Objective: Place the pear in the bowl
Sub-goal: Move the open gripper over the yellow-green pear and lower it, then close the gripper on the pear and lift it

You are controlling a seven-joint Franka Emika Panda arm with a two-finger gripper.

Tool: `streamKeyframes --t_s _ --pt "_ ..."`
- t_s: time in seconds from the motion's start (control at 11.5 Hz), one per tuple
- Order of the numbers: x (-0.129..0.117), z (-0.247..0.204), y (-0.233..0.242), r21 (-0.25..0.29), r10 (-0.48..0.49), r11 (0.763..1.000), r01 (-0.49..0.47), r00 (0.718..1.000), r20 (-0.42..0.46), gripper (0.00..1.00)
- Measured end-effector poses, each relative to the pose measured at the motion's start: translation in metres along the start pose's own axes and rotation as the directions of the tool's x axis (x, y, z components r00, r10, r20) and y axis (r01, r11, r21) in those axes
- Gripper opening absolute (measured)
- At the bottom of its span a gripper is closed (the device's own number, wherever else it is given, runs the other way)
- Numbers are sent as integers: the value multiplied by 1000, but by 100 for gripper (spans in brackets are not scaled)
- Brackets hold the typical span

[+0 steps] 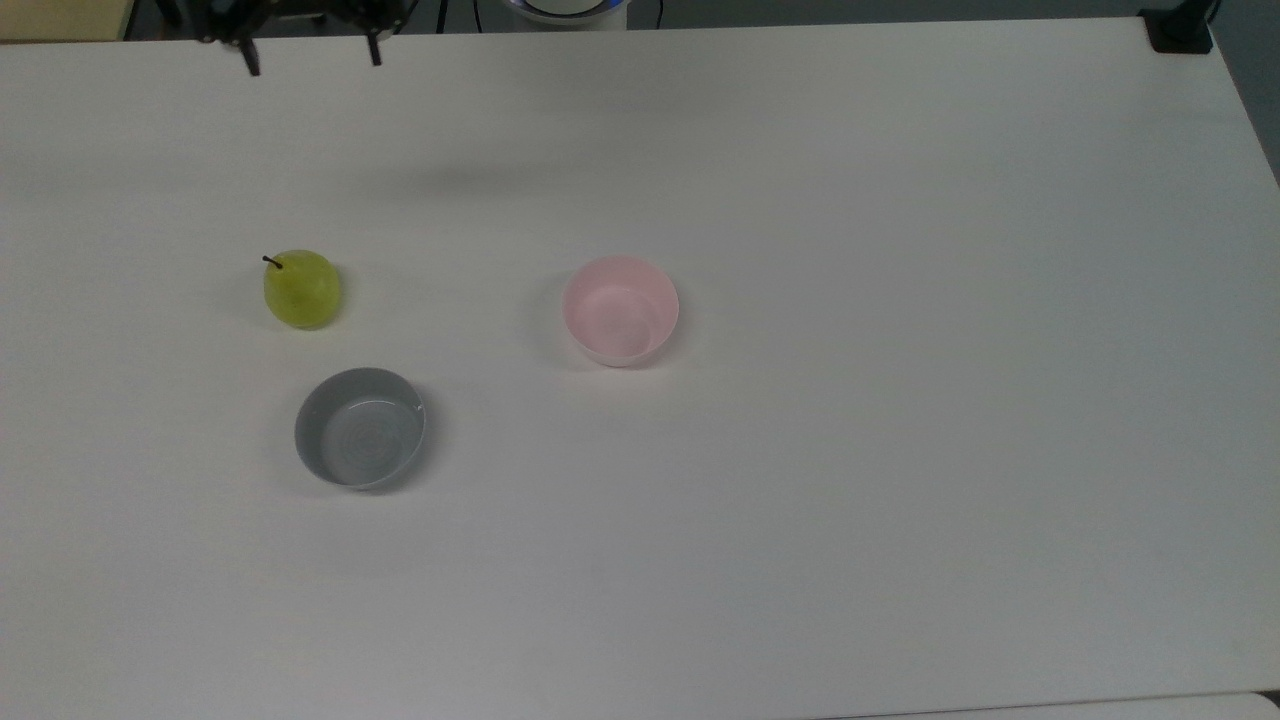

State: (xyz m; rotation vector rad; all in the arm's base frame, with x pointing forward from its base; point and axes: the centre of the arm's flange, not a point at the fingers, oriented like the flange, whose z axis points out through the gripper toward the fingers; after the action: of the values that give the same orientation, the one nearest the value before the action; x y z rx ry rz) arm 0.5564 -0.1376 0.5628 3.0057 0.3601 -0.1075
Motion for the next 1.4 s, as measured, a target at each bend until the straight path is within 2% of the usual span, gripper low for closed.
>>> streamKeyframes --t_s 0.26,0.52,0.96,1.4 --pt "-1 59 41 -25 -48 999 47 998 -41 100" --pt "10 126 49 -51 -50 998 45 994 -94 100" --pt "31 182 58 -32 -9 999 4 988 -153 100" --pt "42 225 57 10 24 1000 -23 988 -152 100"
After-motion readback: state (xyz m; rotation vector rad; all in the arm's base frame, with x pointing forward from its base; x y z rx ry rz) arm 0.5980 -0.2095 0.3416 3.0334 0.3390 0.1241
